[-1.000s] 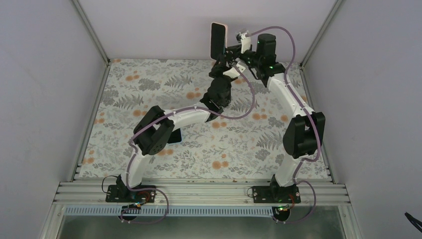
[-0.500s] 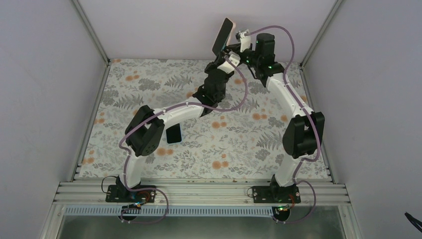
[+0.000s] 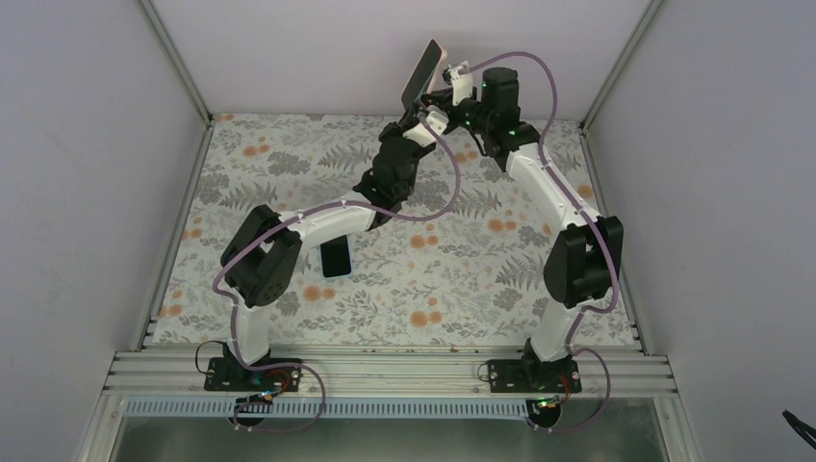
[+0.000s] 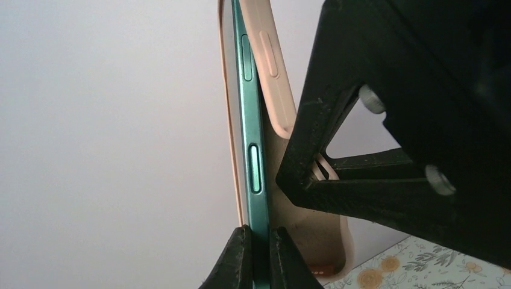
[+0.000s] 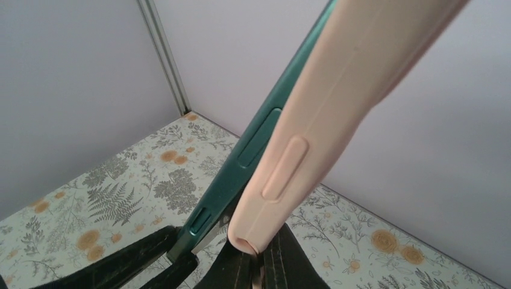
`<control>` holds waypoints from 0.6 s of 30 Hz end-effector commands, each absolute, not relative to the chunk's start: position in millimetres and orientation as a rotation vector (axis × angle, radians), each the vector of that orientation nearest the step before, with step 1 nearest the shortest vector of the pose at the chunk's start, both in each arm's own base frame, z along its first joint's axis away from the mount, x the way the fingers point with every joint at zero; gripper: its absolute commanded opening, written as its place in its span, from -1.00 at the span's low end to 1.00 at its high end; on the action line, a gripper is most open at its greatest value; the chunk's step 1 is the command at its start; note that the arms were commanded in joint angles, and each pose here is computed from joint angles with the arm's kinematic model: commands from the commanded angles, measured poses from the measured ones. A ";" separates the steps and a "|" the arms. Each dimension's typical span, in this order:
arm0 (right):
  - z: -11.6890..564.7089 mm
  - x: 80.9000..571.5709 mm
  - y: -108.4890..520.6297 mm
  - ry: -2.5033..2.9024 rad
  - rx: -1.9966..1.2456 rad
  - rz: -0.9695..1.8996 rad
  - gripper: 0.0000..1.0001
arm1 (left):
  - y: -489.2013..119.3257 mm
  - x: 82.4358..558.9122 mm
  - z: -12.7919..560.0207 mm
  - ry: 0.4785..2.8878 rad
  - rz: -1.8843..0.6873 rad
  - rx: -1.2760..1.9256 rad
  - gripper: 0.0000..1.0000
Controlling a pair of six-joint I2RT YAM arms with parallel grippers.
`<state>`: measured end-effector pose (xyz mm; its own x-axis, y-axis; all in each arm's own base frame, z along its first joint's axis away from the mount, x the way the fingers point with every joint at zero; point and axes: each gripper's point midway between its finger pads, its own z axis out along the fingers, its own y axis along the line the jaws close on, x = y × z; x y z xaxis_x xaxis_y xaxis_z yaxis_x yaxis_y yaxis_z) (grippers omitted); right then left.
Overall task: Take the phone out of the phone case
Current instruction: Remove the phone case from the phone.
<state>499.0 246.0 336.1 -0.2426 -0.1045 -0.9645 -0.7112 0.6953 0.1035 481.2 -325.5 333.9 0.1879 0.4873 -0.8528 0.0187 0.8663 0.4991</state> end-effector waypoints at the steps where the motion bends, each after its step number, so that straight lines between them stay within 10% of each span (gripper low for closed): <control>1: 310.9 472.9 230.2 1.871 -0.727 0.596 -0.93 | -191.3 505.7 386.0 1.351 0.547 0.087 -0.95; 18: 284.2 484.7 186.2 1.903 -0.719 0.248 -0.93 | -182.6 486.1 362.4 1.401 0.478 0.333 -0.95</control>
<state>483.3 247.8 308.1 -0.2053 -0.2366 -0.9497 -0.6956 0.7179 -0.0285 468.4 -305.4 312.2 0.1928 0.5111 -0.8376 0.2402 0.8031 0.5453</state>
